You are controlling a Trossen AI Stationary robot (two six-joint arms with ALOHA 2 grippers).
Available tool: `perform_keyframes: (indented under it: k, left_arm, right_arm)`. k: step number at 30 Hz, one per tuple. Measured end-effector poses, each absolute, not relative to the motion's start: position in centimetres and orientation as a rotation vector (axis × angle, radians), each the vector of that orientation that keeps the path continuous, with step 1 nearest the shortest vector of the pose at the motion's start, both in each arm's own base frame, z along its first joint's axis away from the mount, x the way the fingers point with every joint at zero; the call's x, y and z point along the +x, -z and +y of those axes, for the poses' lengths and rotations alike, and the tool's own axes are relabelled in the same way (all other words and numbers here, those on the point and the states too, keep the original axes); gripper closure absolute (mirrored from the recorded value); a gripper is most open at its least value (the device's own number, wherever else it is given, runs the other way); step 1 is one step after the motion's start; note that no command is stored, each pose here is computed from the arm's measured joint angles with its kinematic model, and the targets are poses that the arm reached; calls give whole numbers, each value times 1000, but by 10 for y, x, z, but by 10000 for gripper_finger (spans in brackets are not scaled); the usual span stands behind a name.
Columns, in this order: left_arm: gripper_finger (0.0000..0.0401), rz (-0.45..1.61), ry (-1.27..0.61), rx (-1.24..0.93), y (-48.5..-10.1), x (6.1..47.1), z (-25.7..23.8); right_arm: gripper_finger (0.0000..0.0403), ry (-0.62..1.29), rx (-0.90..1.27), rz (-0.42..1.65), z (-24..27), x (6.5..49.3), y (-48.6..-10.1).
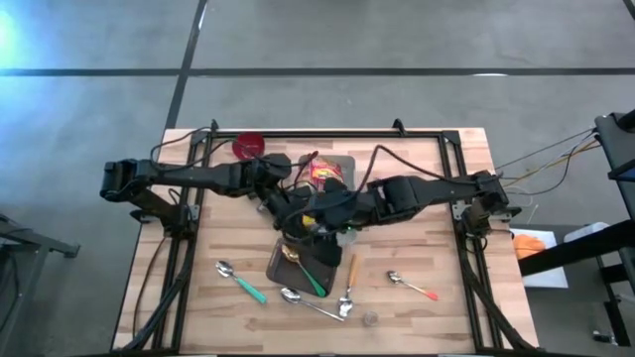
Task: Pick & Place Food Item
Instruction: Put the blue spoon into the black bin
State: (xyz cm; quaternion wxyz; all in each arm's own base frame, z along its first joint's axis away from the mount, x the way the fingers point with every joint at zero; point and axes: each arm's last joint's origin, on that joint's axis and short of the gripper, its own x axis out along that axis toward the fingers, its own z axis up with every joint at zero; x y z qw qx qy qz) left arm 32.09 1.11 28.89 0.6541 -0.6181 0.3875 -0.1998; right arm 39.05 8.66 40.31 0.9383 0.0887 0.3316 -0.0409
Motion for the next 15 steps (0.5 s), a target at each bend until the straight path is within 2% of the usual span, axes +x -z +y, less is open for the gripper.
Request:
perform_keyframes:
  k: [4,9,15]
  left_arm:
    - [374,845,418,-1365,-288,321,15]
    - [374,753,367,-1300,-295,316,23]
    - [374,525,309,-1178,-325,299,38]
  right_arm:
    - [162,156,233,605,83,376,-433]
    - [208,252,286,467,83,348,-472]
    - [257,334,279,411,90,321,-489]
